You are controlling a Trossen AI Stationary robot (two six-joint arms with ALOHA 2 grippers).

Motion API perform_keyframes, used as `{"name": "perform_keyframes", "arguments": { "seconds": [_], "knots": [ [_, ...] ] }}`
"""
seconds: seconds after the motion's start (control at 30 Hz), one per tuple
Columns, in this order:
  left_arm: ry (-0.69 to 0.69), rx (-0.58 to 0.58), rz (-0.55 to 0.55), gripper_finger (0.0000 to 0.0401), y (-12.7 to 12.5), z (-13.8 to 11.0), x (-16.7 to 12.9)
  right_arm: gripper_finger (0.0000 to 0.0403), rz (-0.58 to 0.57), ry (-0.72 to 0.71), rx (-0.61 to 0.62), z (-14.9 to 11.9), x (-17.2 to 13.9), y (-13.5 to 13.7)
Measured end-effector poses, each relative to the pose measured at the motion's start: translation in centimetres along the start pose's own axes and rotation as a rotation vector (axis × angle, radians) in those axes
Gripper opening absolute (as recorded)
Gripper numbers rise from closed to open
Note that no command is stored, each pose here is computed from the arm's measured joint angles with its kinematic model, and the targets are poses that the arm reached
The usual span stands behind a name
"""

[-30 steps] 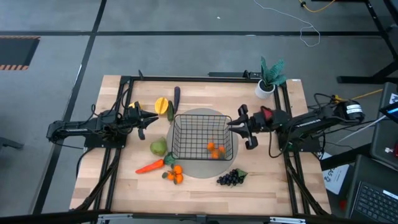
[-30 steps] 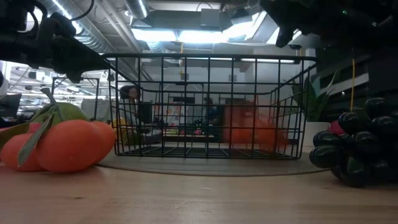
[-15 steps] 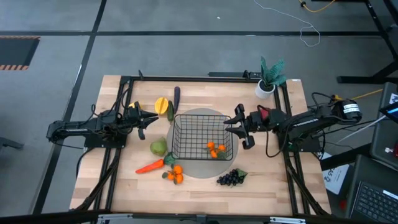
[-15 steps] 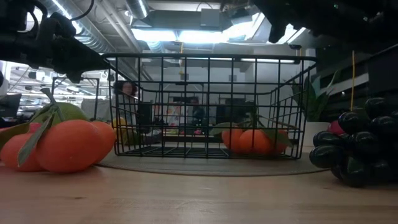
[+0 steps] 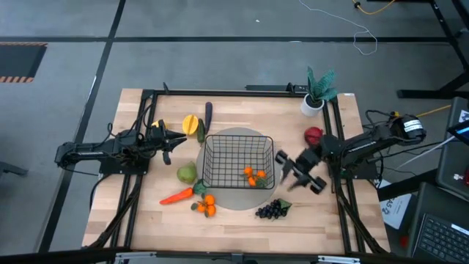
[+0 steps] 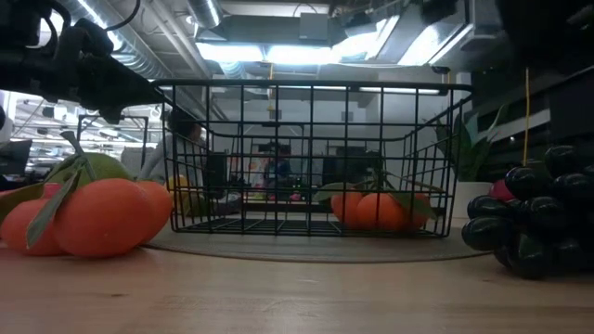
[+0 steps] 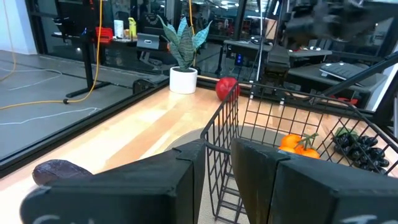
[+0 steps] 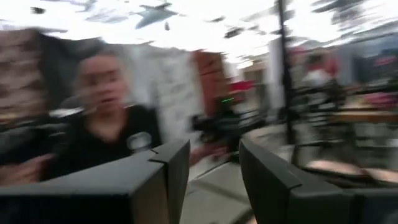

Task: Build produce basket
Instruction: Put the dark purple grapes into the black wire basket

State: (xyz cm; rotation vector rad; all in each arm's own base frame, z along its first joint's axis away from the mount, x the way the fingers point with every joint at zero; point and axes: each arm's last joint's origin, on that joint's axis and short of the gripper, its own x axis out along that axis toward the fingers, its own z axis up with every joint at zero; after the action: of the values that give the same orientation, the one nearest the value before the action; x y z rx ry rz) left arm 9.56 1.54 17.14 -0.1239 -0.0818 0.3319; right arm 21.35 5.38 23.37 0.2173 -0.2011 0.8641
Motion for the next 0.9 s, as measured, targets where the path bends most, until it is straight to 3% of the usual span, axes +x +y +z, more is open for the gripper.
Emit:
{"name": "perform_keyframes", "arguments": {
  "seconds": [0.2, 0.3, 0.4, 0.7, 0.8, 0.9],
  "knots": [
    [0.0, 0.0, 0.0, 0.0069, 0.0, 0.0, 0.0, 0.0139, 0.088, 0.12, 0.283, -1.7, 1.3, 2.0],
    [0.0, 0.0, 0.0, 0.0069, 0.0, 0.0, 0.0, 0.0139, 0.039, 0.187, 0.388, -2.7, 1.7, 2.5],
    [0.0, 0.0, 0.0, 0.0069, 0.0, 0.0, 0.0, 0.0139, -0.092, 0.279, 0.576, -4.2, 1.8, 2.9],
    [-0.007, -0.001, 0.038, 0.0069, 0.1, 0.0, 0.0, 0.0139, -0.632, 0.458, 1.142, -8.0, 0.2, 3.2],
    [-0.009, -0.001, 0.05, 0.0069, 0.1, 0.0, 0.0, 0.0139, -0.729, 0.497, 1.233, -8.7, -0.4, 3.2],
    [-0.009, -0.001, 0.053, 0.0069, 0.1, 0.0, 0.0, 0.0139, -0.793, 0.507, 1.249, -9.0, -0.7, 3.2]
  ]
}}
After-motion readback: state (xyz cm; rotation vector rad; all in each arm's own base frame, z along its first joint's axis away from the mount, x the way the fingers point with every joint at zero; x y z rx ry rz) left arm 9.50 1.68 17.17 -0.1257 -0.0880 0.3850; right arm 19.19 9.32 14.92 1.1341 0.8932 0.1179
